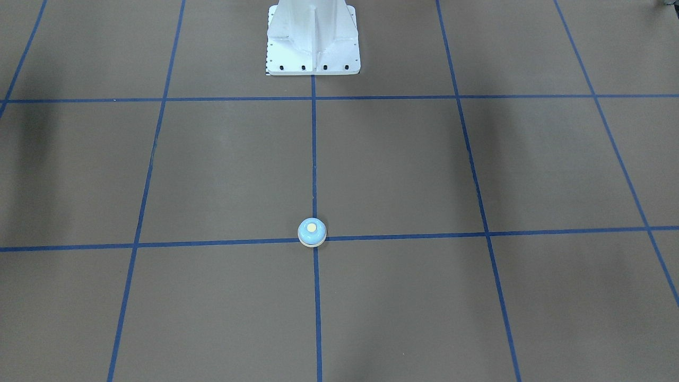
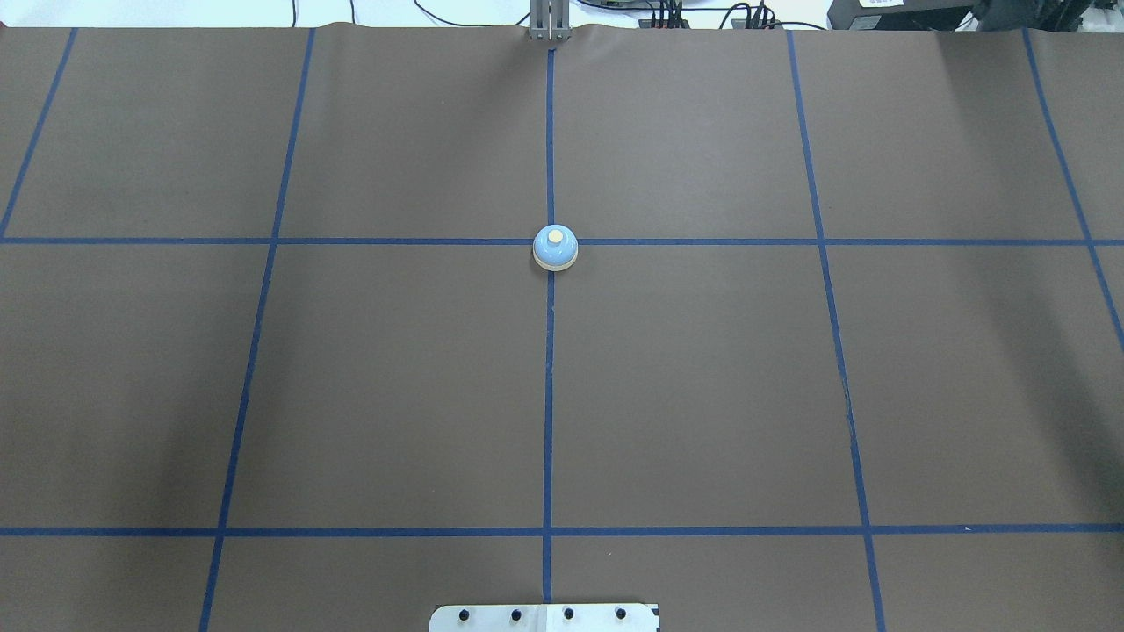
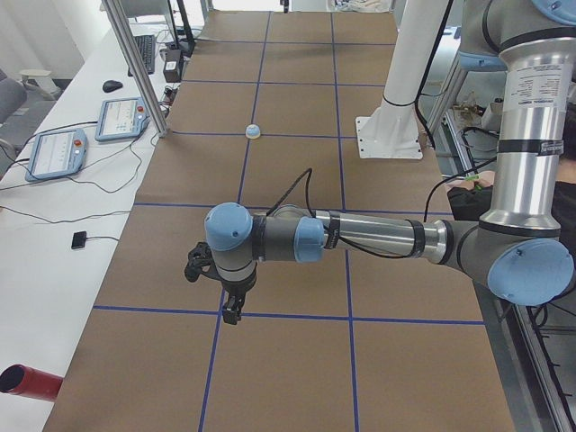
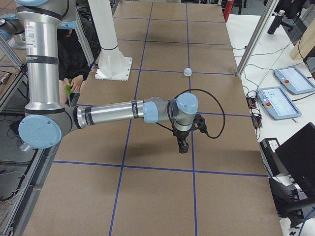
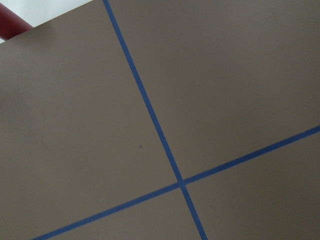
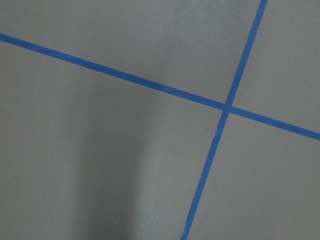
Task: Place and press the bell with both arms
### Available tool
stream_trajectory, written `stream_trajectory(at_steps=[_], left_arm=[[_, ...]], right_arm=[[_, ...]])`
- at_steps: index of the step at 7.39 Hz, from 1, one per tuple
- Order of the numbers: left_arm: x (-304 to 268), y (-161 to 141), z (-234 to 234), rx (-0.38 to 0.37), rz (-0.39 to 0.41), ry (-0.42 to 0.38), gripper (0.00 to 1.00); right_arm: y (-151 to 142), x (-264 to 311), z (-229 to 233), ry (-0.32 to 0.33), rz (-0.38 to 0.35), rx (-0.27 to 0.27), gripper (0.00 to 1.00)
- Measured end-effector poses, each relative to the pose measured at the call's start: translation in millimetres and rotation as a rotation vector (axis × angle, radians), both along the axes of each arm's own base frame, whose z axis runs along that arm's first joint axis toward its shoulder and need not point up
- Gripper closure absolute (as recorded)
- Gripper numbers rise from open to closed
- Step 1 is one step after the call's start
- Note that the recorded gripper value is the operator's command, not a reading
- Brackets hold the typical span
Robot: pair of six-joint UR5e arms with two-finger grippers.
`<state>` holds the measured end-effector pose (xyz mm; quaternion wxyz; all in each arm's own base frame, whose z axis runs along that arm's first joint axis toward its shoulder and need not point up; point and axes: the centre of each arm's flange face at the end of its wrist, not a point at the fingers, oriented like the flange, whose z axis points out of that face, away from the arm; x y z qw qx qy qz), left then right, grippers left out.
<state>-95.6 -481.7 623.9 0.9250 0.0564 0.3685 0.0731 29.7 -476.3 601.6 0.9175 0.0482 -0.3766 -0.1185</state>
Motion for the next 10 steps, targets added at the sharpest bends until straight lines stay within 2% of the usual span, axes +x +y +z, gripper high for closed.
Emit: stream_trajectory(at_steps=[3, 6, 8, 10], left_arm=[[1.5, 21.9, 5.4, -0.040, -0.031, 0.002, 0.00], [1.6, 23.9, 7.1, -0.045, -0.032, -0.001, 0.00], [1.5, 24.4, 10.3, -0.051, -0.032, -0.003, 0.00], [1.9, 29.7, 18.1, -0.064, -0.028, -0.008, 0.00]], right_arm=[[10.9, 12.5, 35.7, -0.009, 0.028, -0.066, 0.00], [10.2, 20.9, 27.0, -0.014, 0.073, -0.085, 0.00], [15.4, 22.2, 11.3, -0.015, 0.102, -0.116, 0.00], [20.1, 22.4, 4.2, -0.016, 0.109, -0.136, 0.00]])
